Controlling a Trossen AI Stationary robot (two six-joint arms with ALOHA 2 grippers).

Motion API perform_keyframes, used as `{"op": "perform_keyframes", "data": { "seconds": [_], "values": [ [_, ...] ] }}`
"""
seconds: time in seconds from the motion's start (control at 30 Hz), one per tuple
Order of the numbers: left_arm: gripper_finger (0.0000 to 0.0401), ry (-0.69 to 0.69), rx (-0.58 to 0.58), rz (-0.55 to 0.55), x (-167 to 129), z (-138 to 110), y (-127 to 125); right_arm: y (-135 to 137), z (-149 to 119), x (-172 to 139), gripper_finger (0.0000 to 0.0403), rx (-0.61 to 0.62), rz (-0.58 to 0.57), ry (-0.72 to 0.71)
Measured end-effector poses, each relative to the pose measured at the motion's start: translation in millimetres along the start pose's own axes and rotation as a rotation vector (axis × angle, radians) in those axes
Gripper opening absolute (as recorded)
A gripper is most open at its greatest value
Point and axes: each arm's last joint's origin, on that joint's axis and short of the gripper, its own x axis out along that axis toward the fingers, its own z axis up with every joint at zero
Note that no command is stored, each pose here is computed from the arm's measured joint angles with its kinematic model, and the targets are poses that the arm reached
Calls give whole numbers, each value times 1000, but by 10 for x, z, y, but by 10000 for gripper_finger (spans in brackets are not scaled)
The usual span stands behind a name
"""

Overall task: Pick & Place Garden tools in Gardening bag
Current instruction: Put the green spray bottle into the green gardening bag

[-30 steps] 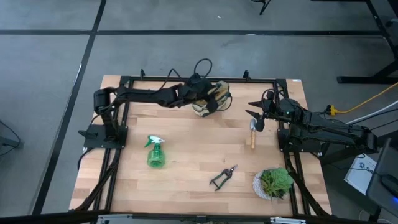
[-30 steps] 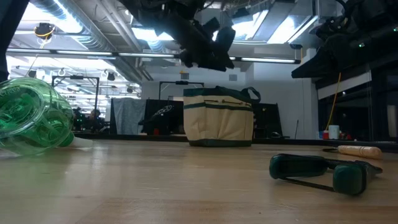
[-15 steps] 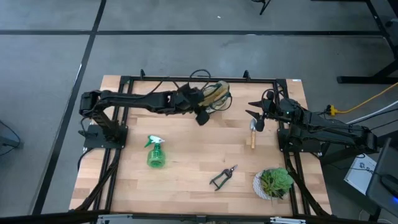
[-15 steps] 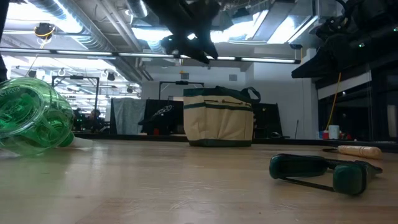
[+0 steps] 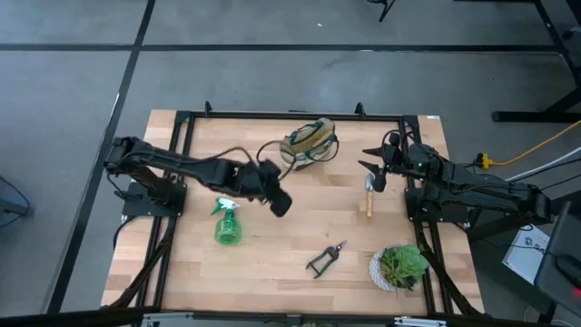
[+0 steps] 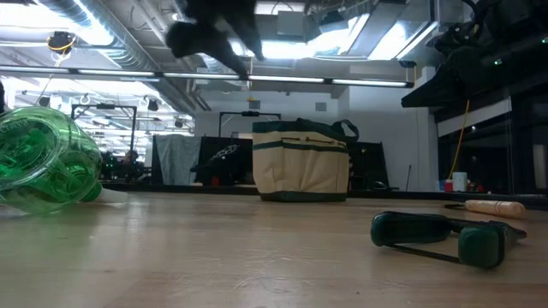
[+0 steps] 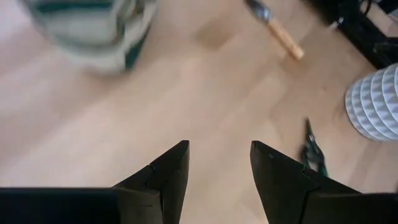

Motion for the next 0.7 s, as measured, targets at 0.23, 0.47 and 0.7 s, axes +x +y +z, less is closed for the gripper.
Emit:
{"op": "perform_keyframes", "data": {
  "seconds": [0.23, 0.47, 0.7],
  "values": [
    [166, 193, -177, 61, -190, -422, -67, 0, 0, 0, 185, 0, 0, 0],
    [166, 218, -432, 303, -295, -707, 23, 0, 0, 0, 185, 0, 0, 0],
    [166, 210, -530, 452, -195, -827, 197, 0, 0, 0, 185, 0, 0, 0]
  ]
}}
